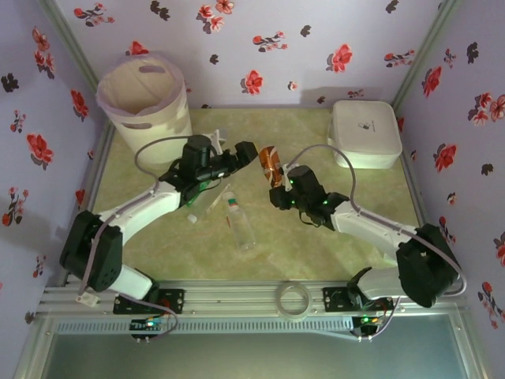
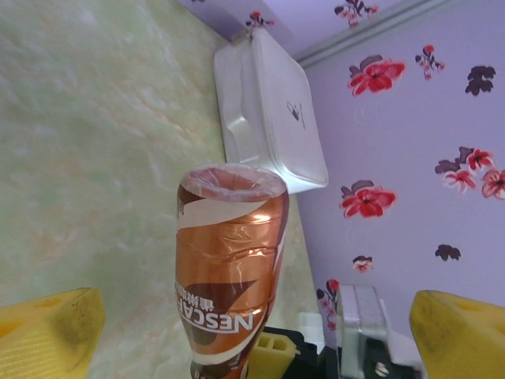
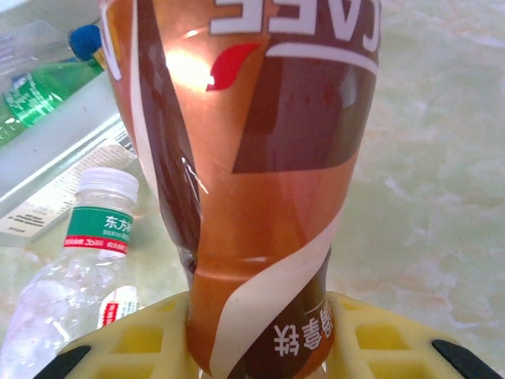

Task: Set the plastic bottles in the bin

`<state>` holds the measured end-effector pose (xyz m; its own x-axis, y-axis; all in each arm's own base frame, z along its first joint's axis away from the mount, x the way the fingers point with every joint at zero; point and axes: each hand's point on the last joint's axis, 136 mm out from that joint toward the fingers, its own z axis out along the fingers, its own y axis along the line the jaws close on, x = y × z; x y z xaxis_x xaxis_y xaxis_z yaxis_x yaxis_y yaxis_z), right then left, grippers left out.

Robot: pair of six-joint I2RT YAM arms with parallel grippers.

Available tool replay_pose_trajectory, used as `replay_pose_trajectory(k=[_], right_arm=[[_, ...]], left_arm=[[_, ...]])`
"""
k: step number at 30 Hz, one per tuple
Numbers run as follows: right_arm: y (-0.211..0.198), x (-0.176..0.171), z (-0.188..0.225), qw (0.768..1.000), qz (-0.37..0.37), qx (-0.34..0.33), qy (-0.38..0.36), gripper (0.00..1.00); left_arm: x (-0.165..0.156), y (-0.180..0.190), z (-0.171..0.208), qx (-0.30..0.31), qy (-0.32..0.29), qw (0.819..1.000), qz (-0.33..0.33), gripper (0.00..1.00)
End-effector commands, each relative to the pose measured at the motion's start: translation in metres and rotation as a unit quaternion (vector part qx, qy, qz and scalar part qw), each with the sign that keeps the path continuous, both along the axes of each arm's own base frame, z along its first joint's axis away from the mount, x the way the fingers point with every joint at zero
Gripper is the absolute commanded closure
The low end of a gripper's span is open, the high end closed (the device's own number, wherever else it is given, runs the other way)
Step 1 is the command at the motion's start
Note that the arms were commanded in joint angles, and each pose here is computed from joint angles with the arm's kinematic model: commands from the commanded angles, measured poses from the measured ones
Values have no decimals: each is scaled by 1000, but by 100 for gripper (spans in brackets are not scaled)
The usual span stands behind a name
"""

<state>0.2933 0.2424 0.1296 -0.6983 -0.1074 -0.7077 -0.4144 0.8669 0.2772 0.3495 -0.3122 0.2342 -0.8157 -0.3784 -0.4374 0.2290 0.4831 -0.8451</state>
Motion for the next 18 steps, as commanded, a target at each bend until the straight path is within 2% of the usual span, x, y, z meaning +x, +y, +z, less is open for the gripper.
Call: replay_pose_trajectory(k=[1,9,18], right_arm=[[8,-2,19,999,2,36,-13,86],[23,-16,31,998,35,56,-16,86],[25,-18,32,997,41,57,-17,85]], left_arm=[[0,-25,11,-21,-12,999,-21,0],[-1,-53,-2,-5,-5,999,-36,1],[2,-56,-4,-12,-5,999,-33,27]])
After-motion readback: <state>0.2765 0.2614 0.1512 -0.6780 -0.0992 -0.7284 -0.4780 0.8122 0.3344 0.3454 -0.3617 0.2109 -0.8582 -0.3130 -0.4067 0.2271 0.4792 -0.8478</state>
